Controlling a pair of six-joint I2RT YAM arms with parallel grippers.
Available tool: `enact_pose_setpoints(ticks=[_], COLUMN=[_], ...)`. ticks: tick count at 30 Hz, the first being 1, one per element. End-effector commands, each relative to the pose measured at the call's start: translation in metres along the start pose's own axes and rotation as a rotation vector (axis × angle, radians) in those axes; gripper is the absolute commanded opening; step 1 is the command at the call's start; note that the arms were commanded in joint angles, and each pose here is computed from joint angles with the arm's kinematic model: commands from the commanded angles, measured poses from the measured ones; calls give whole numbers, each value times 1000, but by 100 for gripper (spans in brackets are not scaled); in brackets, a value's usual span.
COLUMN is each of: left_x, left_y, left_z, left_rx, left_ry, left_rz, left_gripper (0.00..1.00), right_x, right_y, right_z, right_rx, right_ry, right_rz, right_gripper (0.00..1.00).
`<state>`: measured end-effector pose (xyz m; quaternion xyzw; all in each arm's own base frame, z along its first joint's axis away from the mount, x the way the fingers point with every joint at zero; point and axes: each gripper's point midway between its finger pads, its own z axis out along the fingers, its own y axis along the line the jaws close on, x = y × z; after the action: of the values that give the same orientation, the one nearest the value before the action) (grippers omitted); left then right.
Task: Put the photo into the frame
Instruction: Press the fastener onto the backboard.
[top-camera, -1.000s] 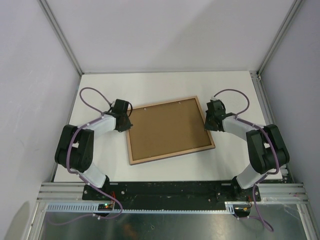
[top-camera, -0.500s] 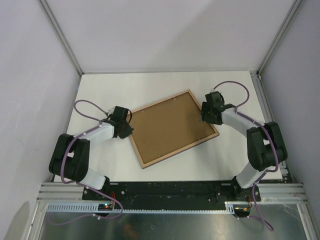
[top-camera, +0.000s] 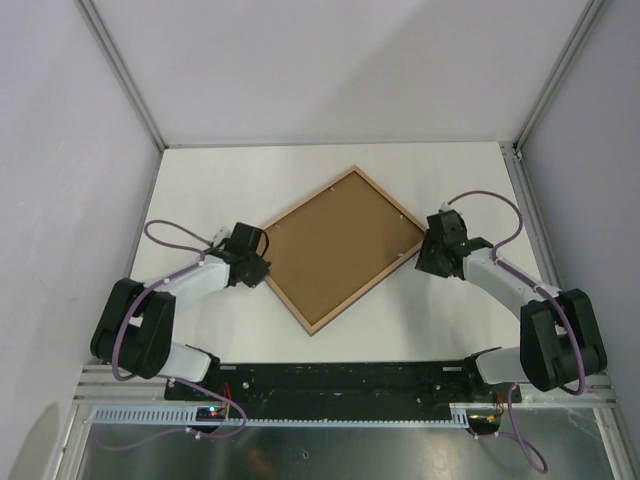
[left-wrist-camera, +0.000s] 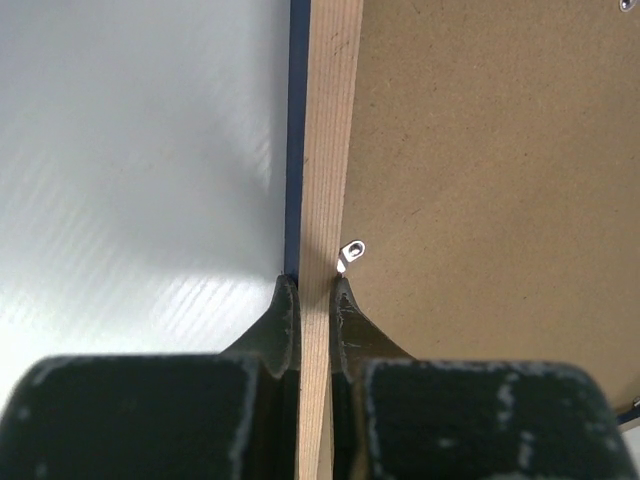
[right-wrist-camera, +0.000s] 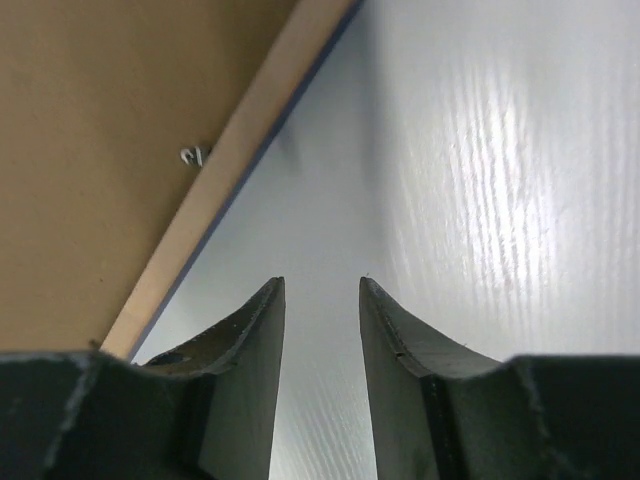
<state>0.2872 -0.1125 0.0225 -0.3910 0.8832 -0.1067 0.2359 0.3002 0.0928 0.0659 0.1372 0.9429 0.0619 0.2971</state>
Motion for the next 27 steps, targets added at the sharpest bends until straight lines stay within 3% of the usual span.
enact_pose_setpoints(ticks=[1,7,12,21,27], left_x=[22,45,61,69,36], left_y=[-2,-9,-25,-40,-92], left_z=[-10,-18,-24,-45,-77], left_rx=[9,35,79,211,354], left_ry=[26,53,98,119,-8], left_rz=[-90,-110,38,312,561], left_gripper=[0,0,2,47,67], right_x=[7,22,24,9,-5], right_y=[21,32,29,11,12], right_z=[9,28,41,56,69], right_rx=[-82,-104,-88,-51,-35], right_ry=[20,75,86,62,57], right_rz=[63,66,73,112,104], right_gripper=[39,30,29,30,35])
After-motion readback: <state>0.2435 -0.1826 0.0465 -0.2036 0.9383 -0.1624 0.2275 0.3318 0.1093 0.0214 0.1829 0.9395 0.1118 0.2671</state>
